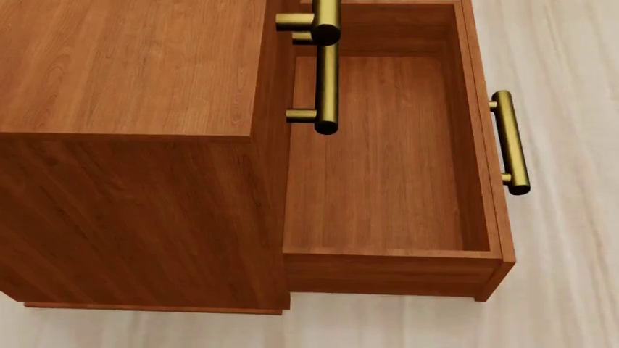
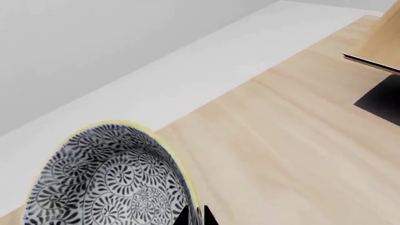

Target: Put the bowl in the bottom drawer of the cabinet.

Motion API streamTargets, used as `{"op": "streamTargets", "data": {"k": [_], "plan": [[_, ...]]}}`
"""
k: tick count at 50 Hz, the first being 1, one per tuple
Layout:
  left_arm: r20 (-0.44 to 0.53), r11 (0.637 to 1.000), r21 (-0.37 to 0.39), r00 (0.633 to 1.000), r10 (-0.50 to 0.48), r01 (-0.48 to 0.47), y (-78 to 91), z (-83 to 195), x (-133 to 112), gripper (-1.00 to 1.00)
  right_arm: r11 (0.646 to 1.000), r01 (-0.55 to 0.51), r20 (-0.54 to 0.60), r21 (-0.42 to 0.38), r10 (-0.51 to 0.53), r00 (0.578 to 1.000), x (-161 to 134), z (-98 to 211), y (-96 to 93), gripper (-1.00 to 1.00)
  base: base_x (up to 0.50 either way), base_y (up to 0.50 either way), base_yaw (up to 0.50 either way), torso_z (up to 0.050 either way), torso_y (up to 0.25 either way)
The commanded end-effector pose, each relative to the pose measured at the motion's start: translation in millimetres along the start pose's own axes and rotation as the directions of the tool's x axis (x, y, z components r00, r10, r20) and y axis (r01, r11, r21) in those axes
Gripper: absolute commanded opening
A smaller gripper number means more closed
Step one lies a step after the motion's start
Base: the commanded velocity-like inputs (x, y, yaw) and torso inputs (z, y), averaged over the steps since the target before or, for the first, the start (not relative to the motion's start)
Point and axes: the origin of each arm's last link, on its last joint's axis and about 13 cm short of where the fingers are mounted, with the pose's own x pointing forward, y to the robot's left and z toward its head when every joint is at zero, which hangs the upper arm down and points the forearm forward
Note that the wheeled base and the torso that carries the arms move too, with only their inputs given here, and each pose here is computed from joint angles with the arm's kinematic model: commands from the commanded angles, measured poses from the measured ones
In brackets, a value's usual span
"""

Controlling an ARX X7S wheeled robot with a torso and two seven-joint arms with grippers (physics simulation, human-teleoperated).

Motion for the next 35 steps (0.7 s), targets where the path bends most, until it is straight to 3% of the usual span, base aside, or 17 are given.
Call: {"op": "streamTargets", "data": {"k": [1, 35], "plan": [[-0.002, 1.0, -0.001, 1.0, 0.0, 0.0, 0.2, 0, 0, 1.0, 0.999, -0.034, 0.001, -0.009, 0.034, 0.999, 13, 1, 15.9, -1.0, 0.0, 0.0, 0.0, 0.0, 0.0], [-0.006, 1.0, 0.005, 1.0, 0.001, 0.0, 5.2, 3, -9, 1.0, 0.985, -0.162, -0.073, -0.058, 0.158, 0.985, 38, -17, 59.0, -1.0, 0.0, 0.0, 0.0, 0.0, 0.001]]}}
